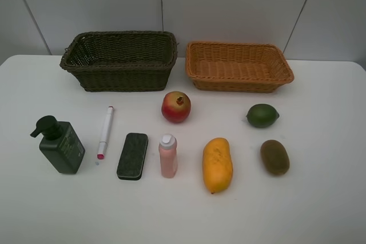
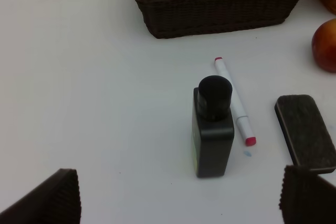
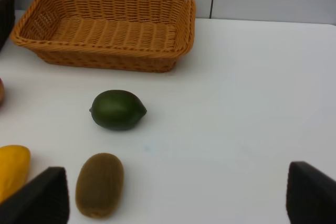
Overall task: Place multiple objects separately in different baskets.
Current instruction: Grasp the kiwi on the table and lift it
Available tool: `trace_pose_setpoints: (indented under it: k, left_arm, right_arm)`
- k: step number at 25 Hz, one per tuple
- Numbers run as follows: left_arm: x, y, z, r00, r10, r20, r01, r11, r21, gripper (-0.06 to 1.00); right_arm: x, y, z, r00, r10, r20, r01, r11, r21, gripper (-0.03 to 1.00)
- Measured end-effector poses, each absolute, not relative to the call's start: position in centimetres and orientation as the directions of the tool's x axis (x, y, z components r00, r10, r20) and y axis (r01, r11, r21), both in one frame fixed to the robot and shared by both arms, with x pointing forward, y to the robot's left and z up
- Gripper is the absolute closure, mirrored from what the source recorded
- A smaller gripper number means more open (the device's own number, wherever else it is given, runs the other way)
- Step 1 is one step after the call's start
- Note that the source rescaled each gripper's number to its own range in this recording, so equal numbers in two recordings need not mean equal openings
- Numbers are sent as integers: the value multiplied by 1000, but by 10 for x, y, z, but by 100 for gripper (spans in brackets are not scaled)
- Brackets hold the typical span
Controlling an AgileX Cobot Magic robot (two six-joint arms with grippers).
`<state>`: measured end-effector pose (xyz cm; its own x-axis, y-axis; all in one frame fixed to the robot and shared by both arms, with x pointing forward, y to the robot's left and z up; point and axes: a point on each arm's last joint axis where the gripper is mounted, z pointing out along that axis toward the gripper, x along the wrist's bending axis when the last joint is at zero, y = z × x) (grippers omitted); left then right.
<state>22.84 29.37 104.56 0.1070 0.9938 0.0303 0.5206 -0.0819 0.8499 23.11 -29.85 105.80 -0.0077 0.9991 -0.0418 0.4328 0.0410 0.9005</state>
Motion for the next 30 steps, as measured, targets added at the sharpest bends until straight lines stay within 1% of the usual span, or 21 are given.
trace_pose_setpoints:
  k: [30]
  left_arm:
    - [228, 294, 1046, 107, 994, 30, 521, -82, 850, -6]
  right_arm:
    - [231, -298, 1058, -8, 999, -42, 433, 41, 901, -2]
